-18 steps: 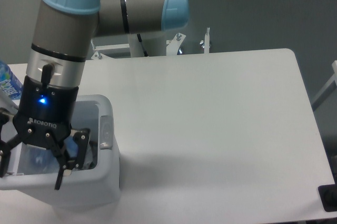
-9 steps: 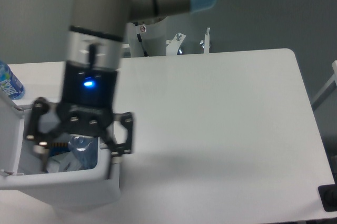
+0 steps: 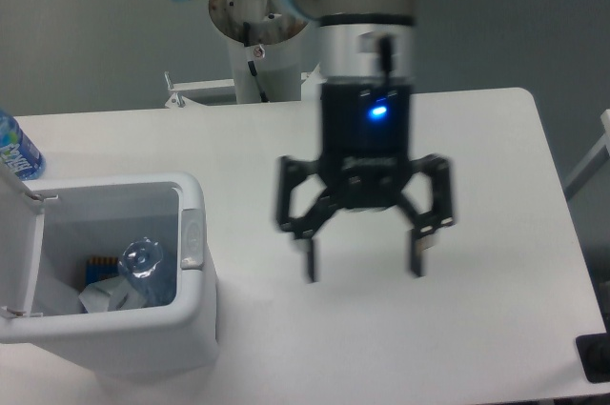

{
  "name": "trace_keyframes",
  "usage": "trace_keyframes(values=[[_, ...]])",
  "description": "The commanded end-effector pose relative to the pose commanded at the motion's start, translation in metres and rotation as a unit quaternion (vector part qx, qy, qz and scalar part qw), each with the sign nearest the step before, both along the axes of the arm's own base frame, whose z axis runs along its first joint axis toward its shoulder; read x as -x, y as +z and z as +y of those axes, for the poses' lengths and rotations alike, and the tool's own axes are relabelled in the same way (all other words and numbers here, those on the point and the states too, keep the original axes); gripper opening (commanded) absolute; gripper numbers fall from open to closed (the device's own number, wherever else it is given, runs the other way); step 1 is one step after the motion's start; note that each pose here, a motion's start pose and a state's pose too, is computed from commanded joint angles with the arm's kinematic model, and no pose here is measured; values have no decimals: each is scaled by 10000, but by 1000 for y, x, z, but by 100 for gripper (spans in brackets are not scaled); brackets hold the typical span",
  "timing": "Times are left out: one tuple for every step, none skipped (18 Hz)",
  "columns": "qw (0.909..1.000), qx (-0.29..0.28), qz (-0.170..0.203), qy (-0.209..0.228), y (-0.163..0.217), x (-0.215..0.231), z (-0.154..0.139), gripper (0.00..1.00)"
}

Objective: Place the trash in the trash can

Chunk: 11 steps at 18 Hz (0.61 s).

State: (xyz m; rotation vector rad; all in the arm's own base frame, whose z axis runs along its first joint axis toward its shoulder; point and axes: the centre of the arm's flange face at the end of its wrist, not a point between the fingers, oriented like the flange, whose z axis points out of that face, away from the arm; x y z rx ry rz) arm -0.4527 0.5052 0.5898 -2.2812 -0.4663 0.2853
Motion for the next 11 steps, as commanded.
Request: trace_keyframes(values=[[9994, 248, 192, -159, -4, 16, -17, 100], [9973, 522, 337, -402, -8, 27, -28, 100], [9936, 801, 434, -673, -9, 29, -39, 100], [9881, 1121, 565, -892, -9, 34, -54, 100], [9812, 1454, 717, -1051, -10, 42, -70, 100], [9734, 1770, 837, -1190, -13, 48, -82, 100], [9665, 2036, 921, -1263, -11, 51, -94, 100], [9603, 2258, 981, -1315, -11, 53, -104, 100], [9553, 2434, 977, -1364, -17, 55, -109, 100], [9531, 2514, 979, -1371, -20, 56, -112, 100], [9535, 2521, 957, -1346, -22, 59, -115, 100]])
